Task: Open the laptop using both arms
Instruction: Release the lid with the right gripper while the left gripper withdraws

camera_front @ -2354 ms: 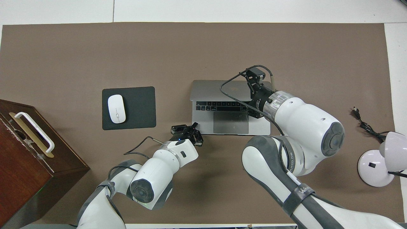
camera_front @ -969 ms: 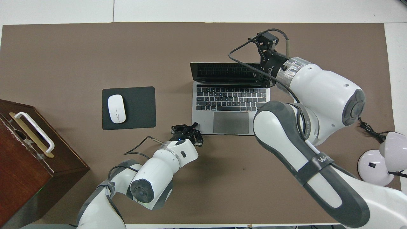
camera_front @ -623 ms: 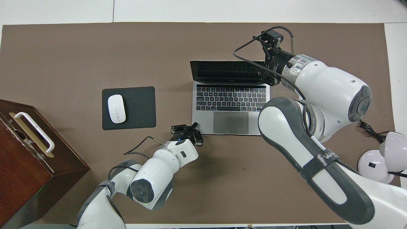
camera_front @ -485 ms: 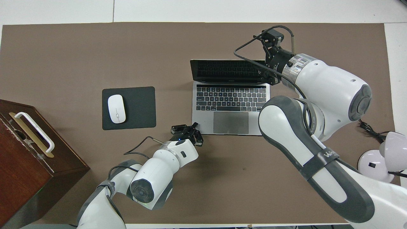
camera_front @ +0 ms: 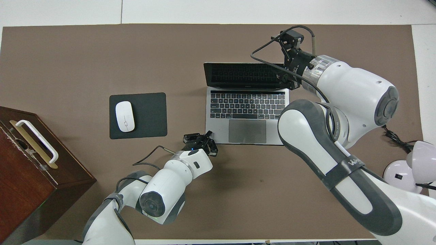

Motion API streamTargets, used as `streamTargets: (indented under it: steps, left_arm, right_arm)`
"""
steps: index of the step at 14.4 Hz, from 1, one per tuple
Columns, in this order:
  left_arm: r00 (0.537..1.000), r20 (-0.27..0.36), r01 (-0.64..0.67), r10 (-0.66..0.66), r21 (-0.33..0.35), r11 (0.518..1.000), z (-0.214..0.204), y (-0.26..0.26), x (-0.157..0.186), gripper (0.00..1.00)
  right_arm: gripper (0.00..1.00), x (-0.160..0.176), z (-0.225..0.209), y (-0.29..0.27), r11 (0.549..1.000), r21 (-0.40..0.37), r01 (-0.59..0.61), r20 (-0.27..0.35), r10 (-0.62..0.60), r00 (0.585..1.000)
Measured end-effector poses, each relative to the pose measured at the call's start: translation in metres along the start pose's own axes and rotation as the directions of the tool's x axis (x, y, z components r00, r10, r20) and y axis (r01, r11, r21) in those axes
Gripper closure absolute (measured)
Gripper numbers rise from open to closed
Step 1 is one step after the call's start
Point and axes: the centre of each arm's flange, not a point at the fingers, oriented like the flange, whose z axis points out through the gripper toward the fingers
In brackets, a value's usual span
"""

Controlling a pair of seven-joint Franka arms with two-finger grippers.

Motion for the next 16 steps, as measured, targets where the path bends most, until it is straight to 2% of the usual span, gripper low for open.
streamTargets:
  steps: [9, 12, 16]
  left_arm:
    - [0.999, -0.034, 0.03, -0.03, -0.004, 1.0, -0.001, 0.001, 0.022, 0.99]
    - [0.999, 0.01, 0.053, -0.053, 0.008, 0.999, -0.015, -0.008, 0.043, 0.99]
    - [0.992, 0.09, 0.087, -0.088, 0.022, 0.996, -0.055, -0.021, 0.078, 0.99]
  right_arm:
    - [0.0, -0.01, -0.028, -0.007, 0.987, -0.161, 0.014, 0.106, 0.003, 0.994]
    - [0.0, -0.018, -0.035, -0.007, 0.98, -0.2, 0.021, 0.134, 0.006, 0.991]
    - [0.0, -0.026, -0.06, -0.014, 0.973, -0.223, 0.058, 0.151, -0.024, 0.988]
